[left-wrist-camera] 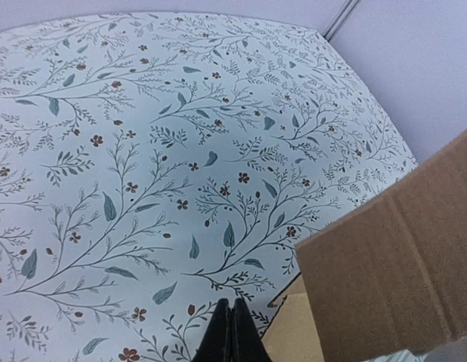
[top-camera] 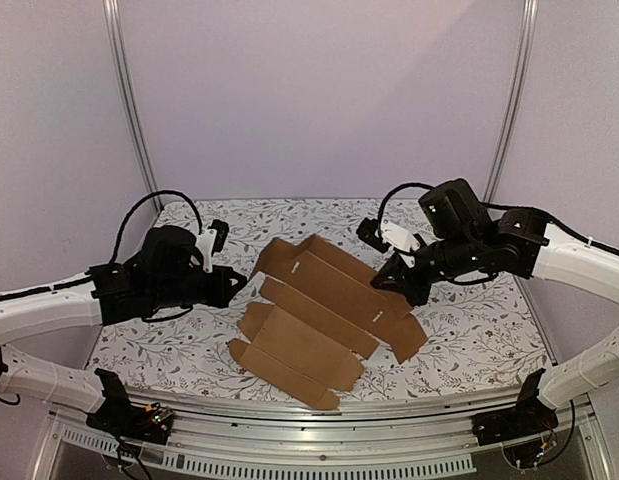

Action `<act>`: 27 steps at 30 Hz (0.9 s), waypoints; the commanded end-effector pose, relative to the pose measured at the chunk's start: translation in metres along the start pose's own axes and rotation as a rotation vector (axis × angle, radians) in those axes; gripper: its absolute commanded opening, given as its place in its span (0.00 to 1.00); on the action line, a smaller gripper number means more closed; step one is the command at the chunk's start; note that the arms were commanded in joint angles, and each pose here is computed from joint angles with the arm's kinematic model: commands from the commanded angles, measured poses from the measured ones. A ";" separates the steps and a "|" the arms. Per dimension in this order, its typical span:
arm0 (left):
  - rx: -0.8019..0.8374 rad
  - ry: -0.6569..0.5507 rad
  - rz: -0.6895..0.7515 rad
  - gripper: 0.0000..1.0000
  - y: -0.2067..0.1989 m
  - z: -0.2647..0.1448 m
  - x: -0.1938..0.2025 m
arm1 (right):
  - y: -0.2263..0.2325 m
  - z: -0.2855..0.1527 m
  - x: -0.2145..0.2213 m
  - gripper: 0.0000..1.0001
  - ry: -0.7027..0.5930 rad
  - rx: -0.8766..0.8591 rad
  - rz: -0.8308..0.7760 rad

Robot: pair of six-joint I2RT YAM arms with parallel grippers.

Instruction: Fold the paper box

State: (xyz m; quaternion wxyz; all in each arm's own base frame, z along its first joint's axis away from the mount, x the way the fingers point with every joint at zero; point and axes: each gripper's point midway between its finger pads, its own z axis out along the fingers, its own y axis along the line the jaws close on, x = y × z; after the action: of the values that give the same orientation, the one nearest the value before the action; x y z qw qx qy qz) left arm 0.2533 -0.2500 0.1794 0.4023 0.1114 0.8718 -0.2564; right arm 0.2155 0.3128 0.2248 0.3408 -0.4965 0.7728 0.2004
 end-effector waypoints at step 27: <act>0.485 -0.021 0.056 0.00 -0.067 -0.046 -0.004 | 0.024 -0.038 -0.032 0.00 -0.172 -0.118 -0.041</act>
State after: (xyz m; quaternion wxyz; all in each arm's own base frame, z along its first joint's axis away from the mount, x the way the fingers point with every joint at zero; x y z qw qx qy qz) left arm 0.2038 -0.2802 0.2267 0.3781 0.2096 0.7933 -0.4286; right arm 0.1825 0.3173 0.2610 0.3563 -0.5289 0.7181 0.2788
